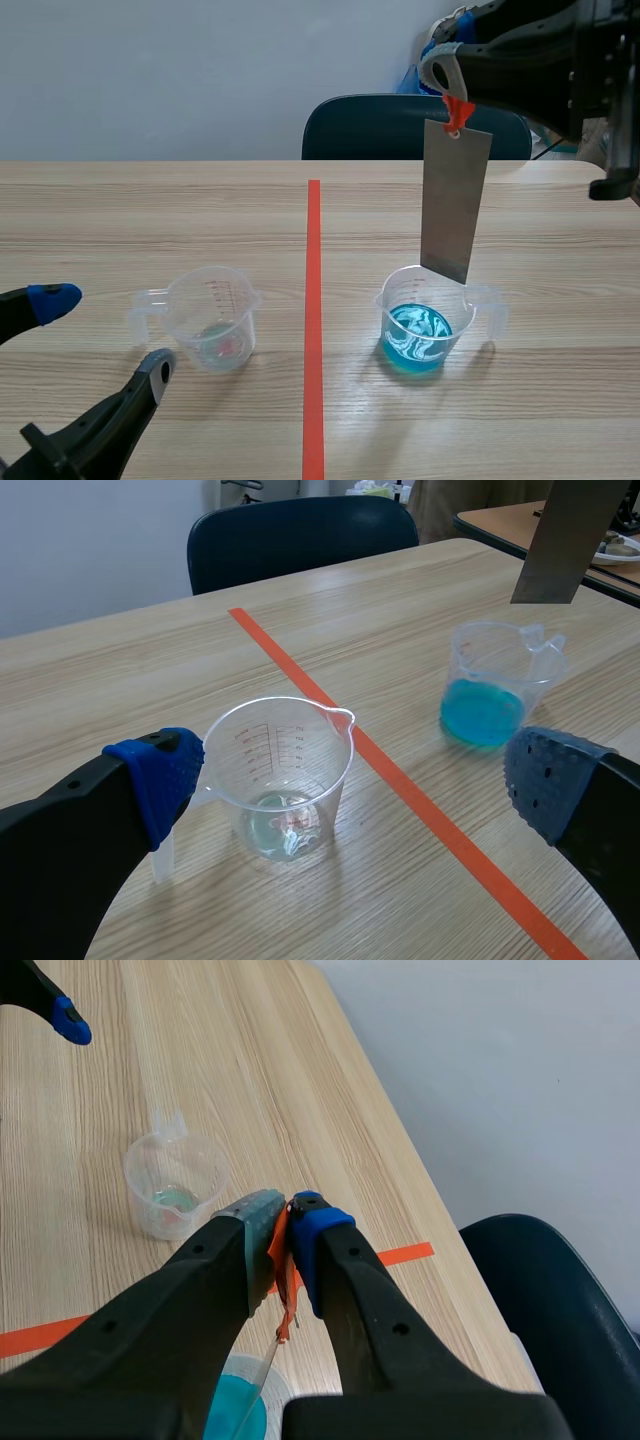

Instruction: Do the redox reaction experiment

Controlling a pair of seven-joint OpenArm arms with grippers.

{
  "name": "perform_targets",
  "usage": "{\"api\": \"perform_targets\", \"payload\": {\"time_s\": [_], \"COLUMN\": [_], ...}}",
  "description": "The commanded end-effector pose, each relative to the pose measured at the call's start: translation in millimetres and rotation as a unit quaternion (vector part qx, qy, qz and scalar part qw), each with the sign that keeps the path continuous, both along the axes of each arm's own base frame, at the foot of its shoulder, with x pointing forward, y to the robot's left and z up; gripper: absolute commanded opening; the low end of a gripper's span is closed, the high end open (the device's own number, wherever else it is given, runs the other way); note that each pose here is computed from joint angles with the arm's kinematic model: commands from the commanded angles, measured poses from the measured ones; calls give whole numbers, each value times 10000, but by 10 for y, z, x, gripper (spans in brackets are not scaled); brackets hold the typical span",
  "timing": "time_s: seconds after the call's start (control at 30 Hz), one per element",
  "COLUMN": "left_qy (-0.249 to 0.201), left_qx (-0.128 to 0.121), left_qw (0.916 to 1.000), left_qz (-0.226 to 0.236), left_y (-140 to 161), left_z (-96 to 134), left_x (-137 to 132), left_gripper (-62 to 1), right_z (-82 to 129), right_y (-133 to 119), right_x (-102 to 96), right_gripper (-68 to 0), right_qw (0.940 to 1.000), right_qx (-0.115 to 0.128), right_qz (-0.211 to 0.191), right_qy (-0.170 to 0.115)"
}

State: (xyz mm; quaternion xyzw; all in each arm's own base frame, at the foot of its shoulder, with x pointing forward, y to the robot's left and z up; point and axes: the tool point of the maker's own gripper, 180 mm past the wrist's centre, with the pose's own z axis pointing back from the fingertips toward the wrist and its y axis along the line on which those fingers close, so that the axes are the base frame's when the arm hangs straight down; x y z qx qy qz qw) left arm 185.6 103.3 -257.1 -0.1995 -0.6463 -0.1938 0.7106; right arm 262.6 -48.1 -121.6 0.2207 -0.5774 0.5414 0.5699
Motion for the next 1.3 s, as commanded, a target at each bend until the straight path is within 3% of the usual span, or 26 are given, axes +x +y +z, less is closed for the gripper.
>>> {"api": "perform_targets", "payload": {"time_s": [0.0,1.27], "left_qy": [-87,-193], "left_qx": [-101,36], "left_qw": [9999,9997], "left_qz": [-19,-167], "left_y": [-36,-77], "left_z": [59,64], "left_x": [0,-25], "left_gripper": [14,14], "right_z": [48,48], "right_y": [16,16], "right_x": [-11,-12], "right_gripper": [-669,-669], "right_qw": [9999,9999], "right_qx": [97,99], "right_qz": [58,59], "right_qy": [-21,-21]}}
